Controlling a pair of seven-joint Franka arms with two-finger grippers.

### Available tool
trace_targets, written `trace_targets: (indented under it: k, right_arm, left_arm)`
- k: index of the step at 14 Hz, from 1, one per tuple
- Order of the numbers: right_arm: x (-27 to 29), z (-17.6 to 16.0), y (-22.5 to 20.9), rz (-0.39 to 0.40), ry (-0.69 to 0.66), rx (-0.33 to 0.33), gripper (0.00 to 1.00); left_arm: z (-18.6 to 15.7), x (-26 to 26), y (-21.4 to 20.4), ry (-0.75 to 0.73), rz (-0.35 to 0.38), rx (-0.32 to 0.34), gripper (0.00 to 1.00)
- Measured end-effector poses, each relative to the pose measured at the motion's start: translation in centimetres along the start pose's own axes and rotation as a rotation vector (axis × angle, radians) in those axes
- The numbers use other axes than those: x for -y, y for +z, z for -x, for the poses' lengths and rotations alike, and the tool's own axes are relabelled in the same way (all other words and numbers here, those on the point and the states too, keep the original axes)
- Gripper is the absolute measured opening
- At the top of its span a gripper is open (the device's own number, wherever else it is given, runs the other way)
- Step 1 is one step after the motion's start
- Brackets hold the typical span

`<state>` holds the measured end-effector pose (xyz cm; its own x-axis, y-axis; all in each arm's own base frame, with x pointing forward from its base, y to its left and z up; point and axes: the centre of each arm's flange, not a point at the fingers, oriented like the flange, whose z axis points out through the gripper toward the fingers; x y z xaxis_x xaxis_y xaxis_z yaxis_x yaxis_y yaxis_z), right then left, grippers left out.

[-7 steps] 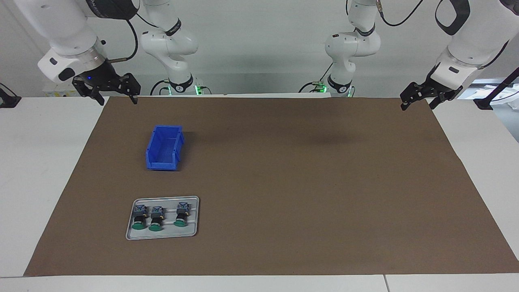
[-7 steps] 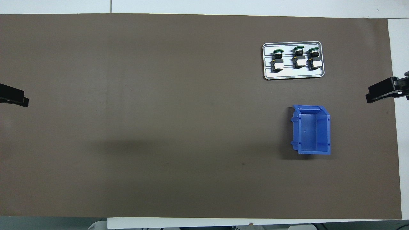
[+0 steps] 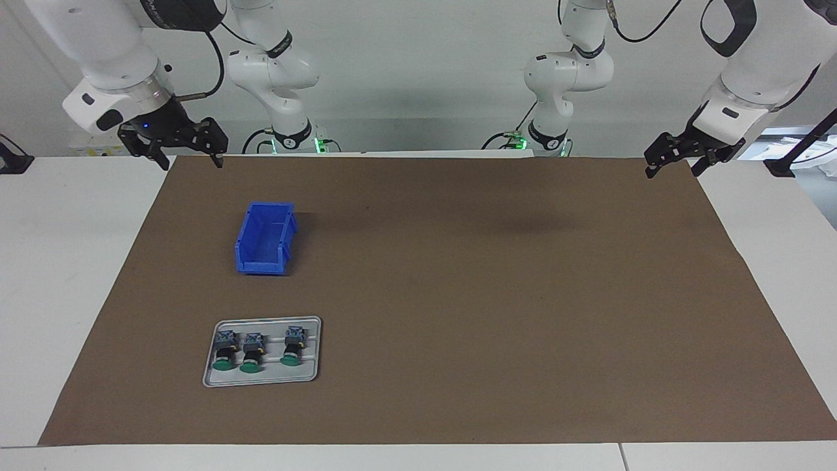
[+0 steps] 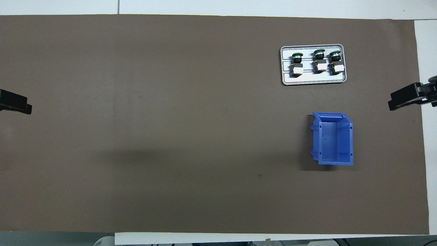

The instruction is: Place and press button with both arms

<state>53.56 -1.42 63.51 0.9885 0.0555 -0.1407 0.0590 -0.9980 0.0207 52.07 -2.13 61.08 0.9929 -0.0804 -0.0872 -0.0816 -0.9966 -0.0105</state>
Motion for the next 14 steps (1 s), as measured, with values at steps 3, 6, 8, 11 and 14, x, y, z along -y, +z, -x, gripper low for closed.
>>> trace_targets:
  k: [3,6,8,11,14]
  right_arm:
    - [0.5,-0.1,0.1,-0.023,-0.036,-0.007,1.00]
    - [3.7,-3.0,1.7,-0.057,-0.032,-0.060,1.00]
    - [7.1,-7.2,5.5,-0.058,-0.018,-0.077,1.00]
    - [9.0,-14.5,13.6,-0.074,0.012,-0.101,1.00]
    - [9.5,-19.3,20.5,-0.080,0.019,-0.134,0.99]
  left_arm:
    - [0.0,0.0,0.0,0.000,0.000,0.000,1.00]
    - [0.0,0.0,-0.1,0.000,0.000,-0.001,1.00]
    - [0.0,0.0,-0.3,0.000,0.000,-0.006,1.00]
    - [0.1,0.0,-0.8,0.001,-0.001,-0.017,1.00]
    - [0.1,-0.3,-1.0,0.006,-0.002,-0.020,1.00]
